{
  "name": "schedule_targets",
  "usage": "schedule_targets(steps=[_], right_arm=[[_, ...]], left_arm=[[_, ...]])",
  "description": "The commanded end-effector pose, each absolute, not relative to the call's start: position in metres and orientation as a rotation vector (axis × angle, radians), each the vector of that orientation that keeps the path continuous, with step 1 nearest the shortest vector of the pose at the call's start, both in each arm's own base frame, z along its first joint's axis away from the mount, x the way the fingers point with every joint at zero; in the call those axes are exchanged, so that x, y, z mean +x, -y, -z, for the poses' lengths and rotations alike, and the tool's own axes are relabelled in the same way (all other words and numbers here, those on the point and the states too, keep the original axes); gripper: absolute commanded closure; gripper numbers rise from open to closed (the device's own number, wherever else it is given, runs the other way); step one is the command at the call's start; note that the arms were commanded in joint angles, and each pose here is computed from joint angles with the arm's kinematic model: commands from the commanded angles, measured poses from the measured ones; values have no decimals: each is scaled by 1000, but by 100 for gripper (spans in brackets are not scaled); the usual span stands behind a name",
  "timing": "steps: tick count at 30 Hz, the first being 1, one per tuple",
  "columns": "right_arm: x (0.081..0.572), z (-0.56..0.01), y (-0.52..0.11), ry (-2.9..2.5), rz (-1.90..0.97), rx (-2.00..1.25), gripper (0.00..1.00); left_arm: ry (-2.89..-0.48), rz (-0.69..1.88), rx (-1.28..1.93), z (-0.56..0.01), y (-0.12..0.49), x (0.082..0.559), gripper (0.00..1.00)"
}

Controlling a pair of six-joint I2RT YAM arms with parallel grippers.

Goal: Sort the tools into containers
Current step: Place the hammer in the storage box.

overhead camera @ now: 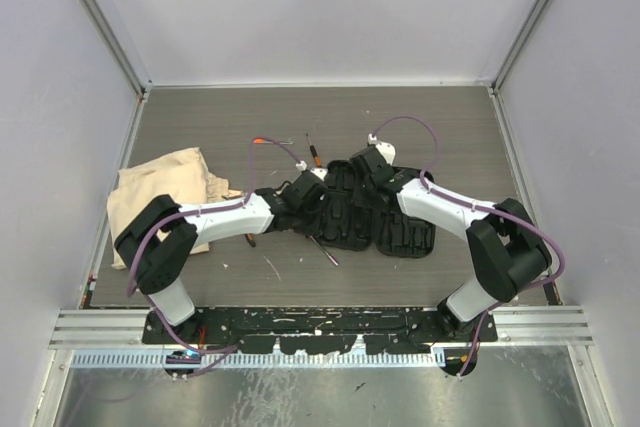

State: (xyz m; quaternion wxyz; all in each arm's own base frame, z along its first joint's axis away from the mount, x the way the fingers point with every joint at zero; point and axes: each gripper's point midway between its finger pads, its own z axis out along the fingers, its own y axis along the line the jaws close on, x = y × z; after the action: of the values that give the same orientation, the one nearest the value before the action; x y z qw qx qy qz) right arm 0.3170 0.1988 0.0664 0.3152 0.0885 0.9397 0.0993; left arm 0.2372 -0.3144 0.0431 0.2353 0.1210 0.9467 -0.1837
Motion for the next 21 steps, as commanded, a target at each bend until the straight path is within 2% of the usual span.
schedule_targets(steps=[1,9,21], right_arm=[[353,-115,-208,-2283,-331,280,96],[352,-144,-205,-2193,-383,294,99],[349,-134,-210,-2214,-412,288,99]], left_arm=[[-2532,569,341,-70,323,239,83],[-2527,573,336,-71,324,240,84],[-2527,577,335,-72,323,239,84]])
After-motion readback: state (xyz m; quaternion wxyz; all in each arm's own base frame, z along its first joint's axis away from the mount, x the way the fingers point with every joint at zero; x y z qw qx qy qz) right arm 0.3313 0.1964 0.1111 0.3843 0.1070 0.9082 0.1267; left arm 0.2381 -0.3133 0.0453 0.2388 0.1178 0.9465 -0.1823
